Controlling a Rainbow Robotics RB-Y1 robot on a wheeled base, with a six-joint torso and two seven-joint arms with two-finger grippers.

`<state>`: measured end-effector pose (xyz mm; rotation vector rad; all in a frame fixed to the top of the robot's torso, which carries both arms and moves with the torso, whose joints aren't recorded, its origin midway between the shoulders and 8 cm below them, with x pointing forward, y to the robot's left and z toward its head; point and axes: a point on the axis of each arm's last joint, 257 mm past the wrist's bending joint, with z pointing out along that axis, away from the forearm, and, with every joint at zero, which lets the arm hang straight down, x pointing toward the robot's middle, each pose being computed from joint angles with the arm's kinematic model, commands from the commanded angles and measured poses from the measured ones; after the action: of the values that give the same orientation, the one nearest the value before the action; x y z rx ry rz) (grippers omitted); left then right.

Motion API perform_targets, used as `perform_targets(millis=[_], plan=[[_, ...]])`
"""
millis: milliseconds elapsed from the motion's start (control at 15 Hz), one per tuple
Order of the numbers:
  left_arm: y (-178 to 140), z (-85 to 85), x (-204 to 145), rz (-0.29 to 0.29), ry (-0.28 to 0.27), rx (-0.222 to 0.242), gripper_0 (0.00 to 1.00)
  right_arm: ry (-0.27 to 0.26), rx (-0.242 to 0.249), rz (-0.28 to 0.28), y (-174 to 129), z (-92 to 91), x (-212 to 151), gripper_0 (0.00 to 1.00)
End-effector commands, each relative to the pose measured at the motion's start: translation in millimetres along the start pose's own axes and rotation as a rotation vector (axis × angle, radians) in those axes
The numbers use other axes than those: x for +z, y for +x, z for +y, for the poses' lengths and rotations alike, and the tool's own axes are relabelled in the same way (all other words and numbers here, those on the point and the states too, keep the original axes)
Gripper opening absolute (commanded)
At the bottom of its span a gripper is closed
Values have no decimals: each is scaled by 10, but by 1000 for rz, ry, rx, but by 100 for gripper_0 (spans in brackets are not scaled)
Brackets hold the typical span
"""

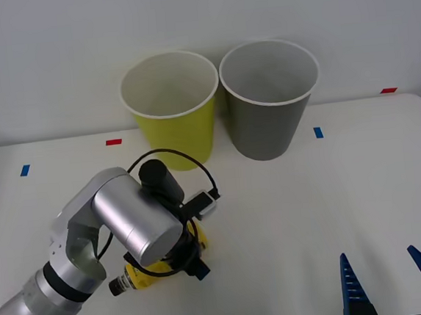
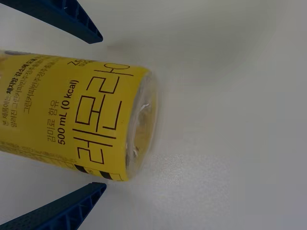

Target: Put cans in the gray bin and PET bottles in the light green bin.

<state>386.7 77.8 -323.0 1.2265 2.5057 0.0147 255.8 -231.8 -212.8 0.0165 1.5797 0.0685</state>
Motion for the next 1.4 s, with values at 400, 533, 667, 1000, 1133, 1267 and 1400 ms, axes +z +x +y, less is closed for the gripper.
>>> perform_targets(millis=[400,533,667,1000,1133,1267,1400], plan=[[-13,-48,130,3,38,-6,100,0,0,0,0,0,0,100],[-8,-28,127,3,38,2,100,0,0,0,0,0,0,100],[-17,-17,115,-2,43,8,87,0,0,0,0,0,0,100],[-52,-21,86,-16,64,13,0,0,0,0,0,0,0,100],[-55,-20,86,-22,66,15,0,0,0,0,0,0,0,100],[-63,-16,66,-28,64,18,0,0,0,0,0,0,0,100],[-45,26,30,-31,54,23,0,0,0,0,0,0,0,100]])
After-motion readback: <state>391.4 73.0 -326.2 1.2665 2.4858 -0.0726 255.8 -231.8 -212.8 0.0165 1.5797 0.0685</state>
